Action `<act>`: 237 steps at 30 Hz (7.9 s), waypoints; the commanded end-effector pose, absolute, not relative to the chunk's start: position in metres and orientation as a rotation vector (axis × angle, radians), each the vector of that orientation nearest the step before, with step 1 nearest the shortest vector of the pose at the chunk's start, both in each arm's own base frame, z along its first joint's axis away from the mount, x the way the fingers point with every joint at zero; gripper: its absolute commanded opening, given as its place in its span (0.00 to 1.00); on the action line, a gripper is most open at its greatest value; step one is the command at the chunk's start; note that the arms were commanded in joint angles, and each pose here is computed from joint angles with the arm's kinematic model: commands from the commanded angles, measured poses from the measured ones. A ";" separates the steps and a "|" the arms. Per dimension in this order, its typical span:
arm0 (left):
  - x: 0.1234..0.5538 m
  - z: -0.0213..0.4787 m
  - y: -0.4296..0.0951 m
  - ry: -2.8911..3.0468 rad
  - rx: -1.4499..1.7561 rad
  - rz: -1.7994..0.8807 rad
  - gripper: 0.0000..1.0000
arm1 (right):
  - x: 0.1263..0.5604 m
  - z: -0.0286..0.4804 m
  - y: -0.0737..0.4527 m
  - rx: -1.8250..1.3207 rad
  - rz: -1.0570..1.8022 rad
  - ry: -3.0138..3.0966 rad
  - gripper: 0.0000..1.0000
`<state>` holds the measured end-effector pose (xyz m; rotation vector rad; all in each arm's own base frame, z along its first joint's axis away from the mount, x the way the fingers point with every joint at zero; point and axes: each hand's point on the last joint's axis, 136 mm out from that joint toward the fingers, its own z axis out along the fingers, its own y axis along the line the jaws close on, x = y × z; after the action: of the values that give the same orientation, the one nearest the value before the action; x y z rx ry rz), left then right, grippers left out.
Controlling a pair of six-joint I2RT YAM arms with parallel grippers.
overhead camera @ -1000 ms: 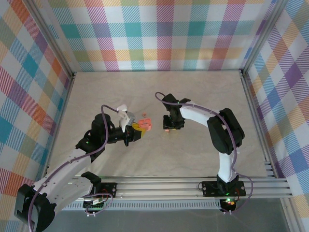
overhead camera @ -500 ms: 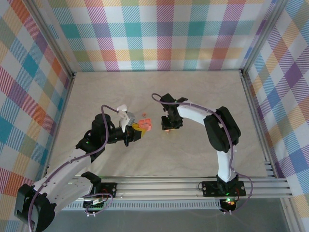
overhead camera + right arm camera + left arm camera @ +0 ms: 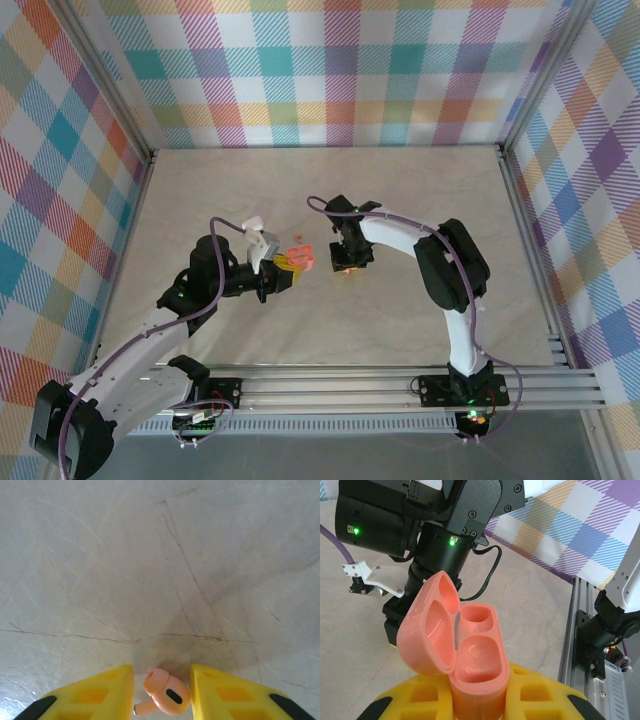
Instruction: Insert the wireless bluetooth earbuds into the charging case
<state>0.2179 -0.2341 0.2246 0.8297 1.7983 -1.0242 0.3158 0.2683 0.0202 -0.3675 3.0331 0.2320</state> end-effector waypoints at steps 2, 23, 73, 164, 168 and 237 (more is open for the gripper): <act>0.216 0.232 -0.233 1.747 0.850 -1.011 0.00 | 0.309 0.018 0.269 -0.412 0.218 3.067 0.30; 0.217 0.233 -0.241 1.713 0.877 -1.059 0.00 | 0.317 0.096 0.247 -0.710 0.072 2.851 0.13; 0.207 0.252 -0.253 1.667 0.922 -1.143 0.00 | 0.228 0.269 0.331 -1.298 0.184 2.051 0.14; 0.206 0.258 -0.219 1.616 0.751 -0.946 0.00 | 0.267 0.311 0.310 -0.716 0.864 2.401 0.53; 0.207 0.269 -0.208 1.660 0.726 -0.873 0.00 | 0.292 0.278 0.325 -0.588 0.979 2.539 0.49; 0.181 0.254 -0.189 1.731 0.744 -0.821 0.00 | 0.415 0.029 0.391 -0.544 0.268 2.831 0.21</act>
<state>0.1862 -0.1853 0.2620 0.7208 1.7266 -0.7856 0.4226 0.3922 0.0276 -0.5387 2.8218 0.2664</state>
